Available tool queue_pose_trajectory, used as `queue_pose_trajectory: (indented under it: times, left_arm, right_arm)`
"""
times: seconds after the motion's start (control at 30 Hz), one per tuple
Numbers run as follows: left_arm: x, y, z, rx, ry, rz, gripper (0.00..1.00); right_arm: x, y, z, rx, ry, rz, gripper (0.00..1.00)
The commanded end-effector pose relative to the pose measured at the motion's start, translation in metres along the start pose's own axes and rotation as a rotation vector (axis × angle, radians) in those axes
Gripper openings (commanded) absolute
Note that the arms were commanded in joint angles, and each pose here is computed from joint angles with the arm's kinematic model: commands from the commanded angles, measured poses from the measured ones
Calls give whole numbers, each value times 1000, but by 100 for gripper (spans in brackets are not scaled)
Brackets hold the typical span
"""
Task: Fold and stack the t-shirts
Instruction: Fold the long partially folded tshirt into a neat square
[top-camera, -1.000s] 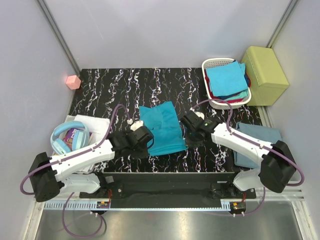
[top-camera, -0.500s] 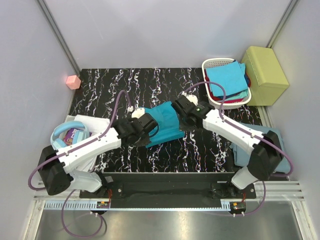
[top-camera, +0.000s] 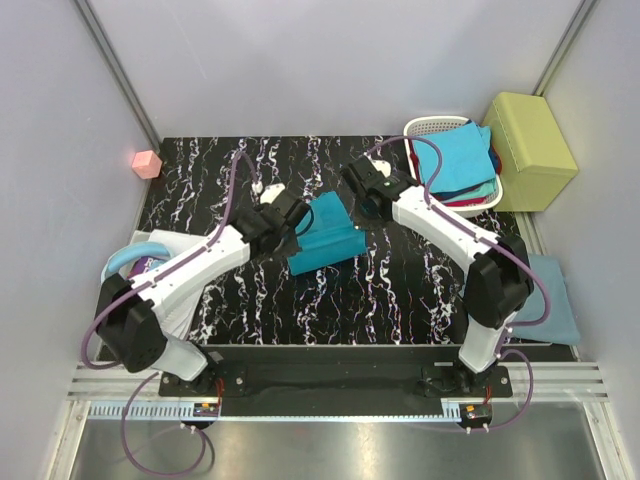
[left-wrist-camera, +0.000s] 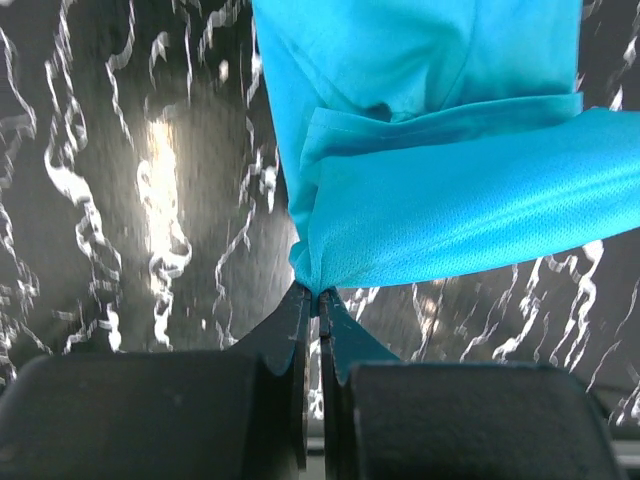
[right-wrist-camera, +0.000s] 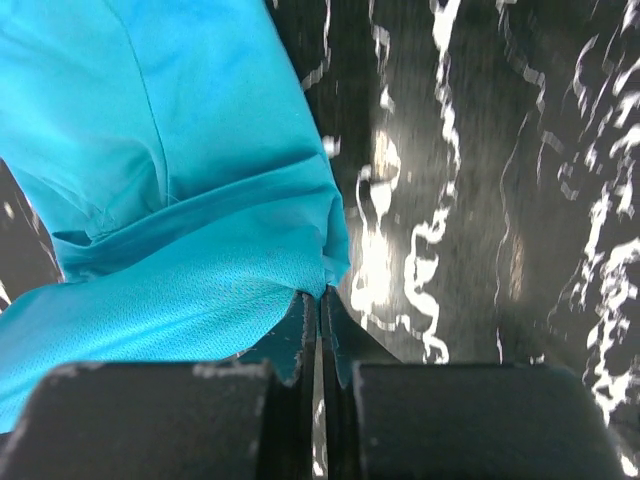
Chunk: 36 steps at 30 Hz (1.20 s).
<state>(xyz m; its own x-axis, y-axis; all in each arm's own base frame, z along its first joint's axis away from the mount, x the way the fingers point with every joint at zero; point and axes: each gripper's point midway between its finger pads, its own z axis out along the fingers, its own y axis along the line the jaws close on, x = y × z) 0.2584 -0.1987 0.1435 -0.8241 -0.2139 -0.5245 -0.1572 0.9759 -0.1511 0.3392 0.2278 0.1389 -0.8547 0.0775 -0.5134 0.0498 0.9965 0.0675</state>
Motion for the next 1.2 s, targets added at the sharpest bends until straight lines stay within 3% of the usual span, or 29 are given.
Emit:
queue_pose_trajectory:
  times: [0.0, 0.33, 0.67, 0.97, 1.17]
  left_arm:
    - [-37, 11, 3, -77, -46, 56, 0]
    - [-73, 11, 24, -108, -54, 52, 0]
    - [-81, 23, 8, -112, -118, 49, 0]
    - [-123, 21, -22, -101, -239, 17, 0]
    - [-139, 17, -10, -119, -238, 8, 0]
  right_arm:
    - [-48, -26, 7, 100, -93, 13, 0]
    - [-80, -17, 26, 105, -120, 42, 0]
    - [-82, -24, 11, 111, -157, 54, 0]
    - [-107, -30, -16, 126, -249, 53, 0]
    - [-127, -24, -5, 135, -267, 43, 0]
